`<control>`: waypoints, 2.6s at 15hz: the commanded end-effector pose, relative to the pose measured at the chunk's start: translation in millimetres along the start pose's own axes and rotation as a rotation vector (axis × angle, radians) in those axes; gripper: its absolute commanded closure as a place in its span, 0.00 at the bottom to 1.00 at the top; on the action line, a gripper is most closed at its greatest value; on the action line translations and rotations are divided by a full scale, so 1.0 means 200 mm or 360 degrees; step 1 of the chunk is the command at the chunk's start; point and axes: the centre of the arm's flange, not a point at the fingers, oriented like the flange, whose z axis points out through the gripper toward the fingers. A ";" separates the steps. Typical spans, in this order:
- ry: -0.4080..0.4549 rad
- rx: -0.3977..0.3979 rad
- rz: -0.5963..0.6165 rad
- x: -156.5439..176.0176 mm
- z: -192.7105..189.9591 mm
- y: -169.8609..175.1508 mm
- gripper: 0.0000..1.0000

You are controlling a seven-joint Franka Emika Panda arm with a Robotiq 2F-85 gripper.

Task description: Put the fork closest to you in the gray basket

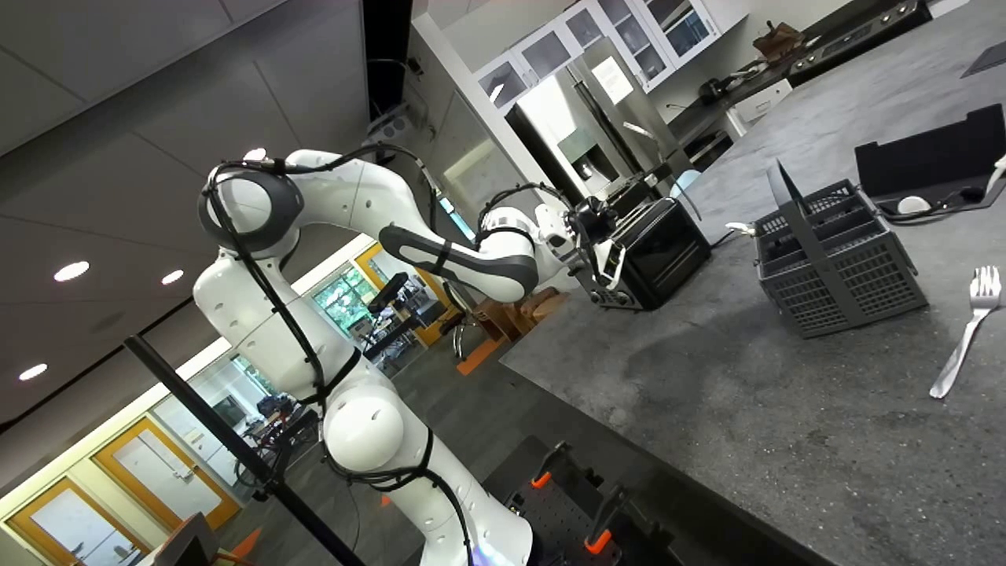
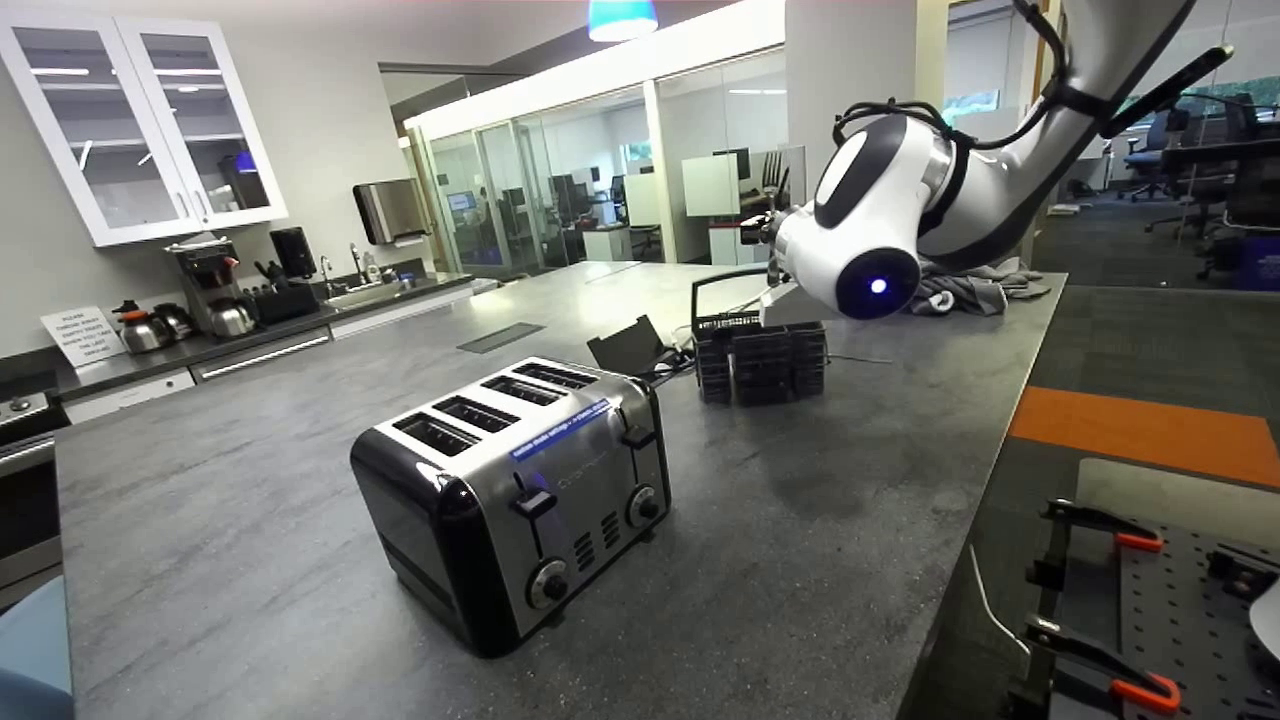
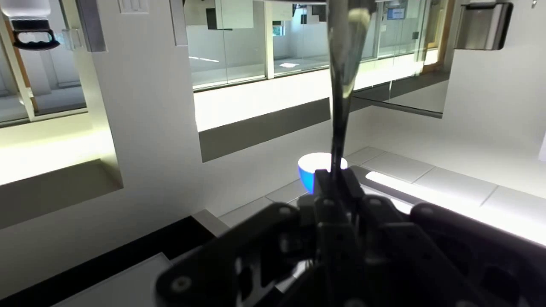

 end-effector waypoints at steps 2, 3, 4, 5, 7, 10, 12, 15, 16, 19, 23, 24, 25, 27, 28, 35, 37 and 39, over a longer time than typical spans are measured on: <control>-0.0001 0.0032 0.0059 -0.16 0.13 0.04 0.98; 0.0007 0.0029 0.0054 -0.17 0.15 0.04 0.98; 0.0008 0.0017 0.0046 -0.18 0.16 0.05 0.98; 0.0005 0.0010 0.0040 -0.20 0.17 0.05 0.98; -0.0014 -0.0003 0.0022 -0.25 0.19 0.05 0.98; -0.0035 -0.0028 -0.0003 -0.32 0.23 0.05 0.98; -0.0044 -0.0037 -0.0019 -0.36 0.25 0.04 0.98; -0.0050 -0.0055 -0.0045 -0.42 0.28 0.03 0.98; -0.0054 -0.0061 -0.0055 -0.44 0.29 0.02 0.98; -0.0077 -0.0080 -0.0080 -0.52 0.32 0.01 0.98; -0.0083 -0.0096 -0.0110 -0.62 0.34 0.00 0.98; -0.0087 -0.0097 -0.0115 -0.64 0.34 0.00 0.98; -0.0091 -0.0100 -0.0119 -0.66 0.35 0.00 0.98; -0.0098 -0.0100 -0.0128 -0.71 0.34 -0.01 0.98; -0.0099 -0.0096 -0.0131 -0.74 0.34 -0.01 0.98; -0.0047 -0.0108 -0.0128 -0.84 0.29 -0.01 0.68; -0.0012 -0.0102 -0.0115 -0.84 0.26 -0.01 0.54; 0.0030 -0.0092 -0.0086 -0.82 0.23 -0.02 0.39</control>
